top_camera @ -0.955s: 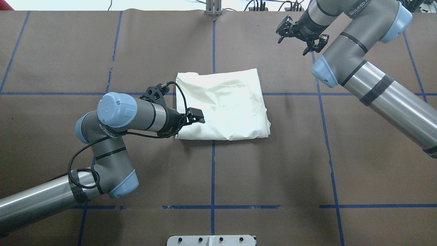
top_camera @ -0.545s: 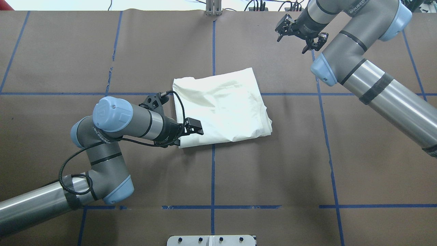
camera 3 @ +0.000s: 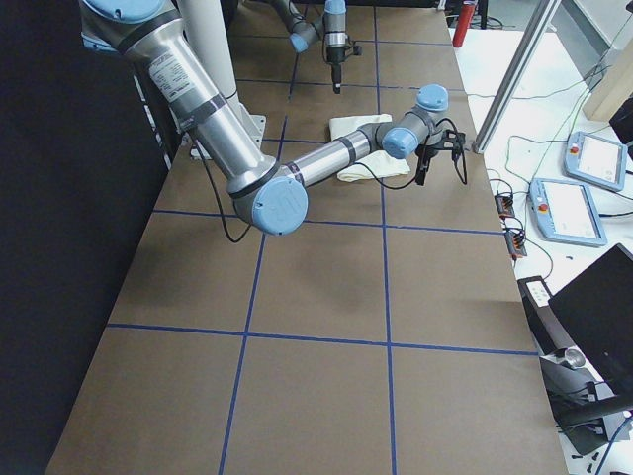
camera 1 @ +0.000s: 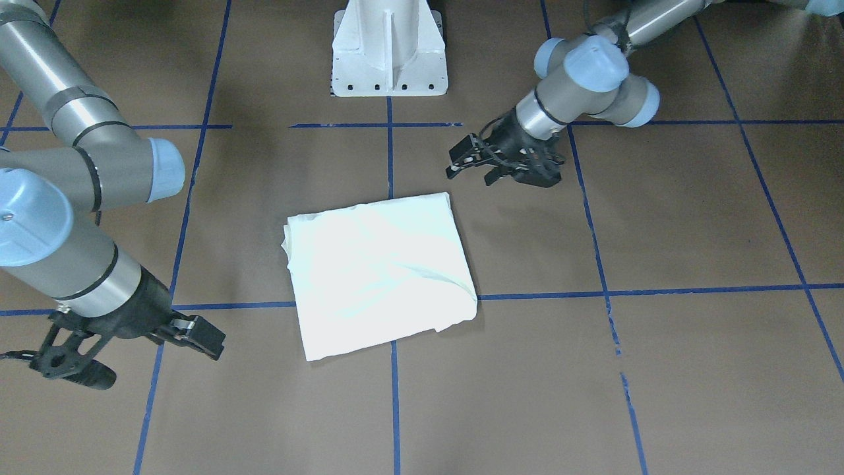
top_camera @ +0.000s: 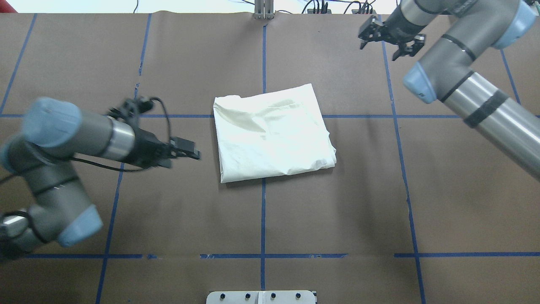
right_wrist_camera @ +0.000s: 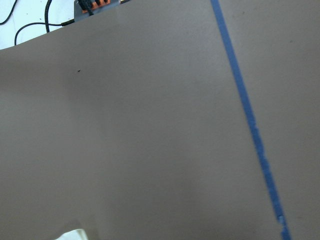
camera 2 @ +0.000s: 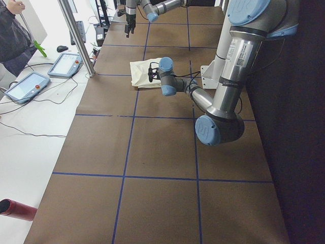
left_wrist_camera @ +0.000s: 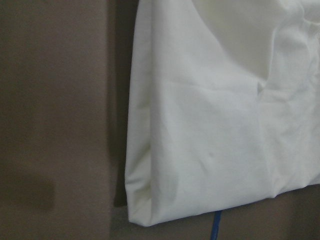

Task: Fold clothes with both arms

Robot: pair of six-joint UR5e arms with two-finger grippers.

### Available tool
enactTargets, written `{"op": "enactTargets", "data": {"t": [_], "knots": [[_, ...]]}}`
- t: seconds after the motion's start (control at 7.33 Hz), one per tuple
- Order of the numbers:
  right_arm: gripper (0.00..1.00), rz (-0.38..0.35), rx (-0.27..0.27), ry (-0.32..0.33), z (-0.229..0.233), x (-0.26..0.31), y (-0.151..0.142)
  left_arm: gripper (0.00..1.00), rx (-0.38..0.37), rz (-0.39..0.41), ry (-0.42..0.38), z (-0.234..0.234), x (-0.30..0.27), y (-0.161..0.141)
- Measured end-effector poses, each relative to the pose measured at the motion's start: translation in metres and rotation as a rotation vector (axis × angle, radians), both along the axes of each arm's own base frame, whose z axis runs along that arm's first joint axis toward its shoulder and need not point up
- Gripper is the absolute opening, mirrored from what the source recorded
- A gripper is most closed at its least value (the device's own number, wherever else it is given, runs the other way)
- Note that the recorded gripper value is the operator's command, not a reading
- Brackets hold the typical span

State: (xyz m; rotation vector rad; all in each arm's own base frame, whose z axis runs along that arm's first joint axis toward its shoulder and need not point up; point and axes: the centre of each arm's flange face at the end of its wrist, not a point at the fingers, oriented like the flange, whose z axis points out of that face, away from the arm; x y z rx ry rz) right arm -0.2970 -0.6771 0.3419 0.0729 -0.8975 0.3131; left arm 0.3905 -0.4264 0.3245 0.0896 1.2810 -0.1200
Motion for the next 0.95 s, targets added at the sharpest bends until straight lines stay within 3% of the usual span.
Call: {"op": "enactTargets", "data": {"t": [0.27,0.55,0.68,0.95], "knots": [[1.0,-0.126,0.099,0.116,0.049,0.071,0.025,1.0,0.171,-0.077,-0.21,0.033,-0.12,-0.045],[1.0,-0.259,0.159,0.211,0.125,0.158,0.072,1.0,0.347,-0.056,-0.473,0.096,-0.235,-0.088],[1.0,-0.327,0.171,0.214,0.168,0.21,0.098,1.0,0.408,-0.017,-0.576,0.128,-0.29,-0.099],[1.0,-0.429,0.206,0.153,0.247,0.311,0.157,1.0,0.502,0.117,-0.745,0.203,-0.409,-0.097]]}}
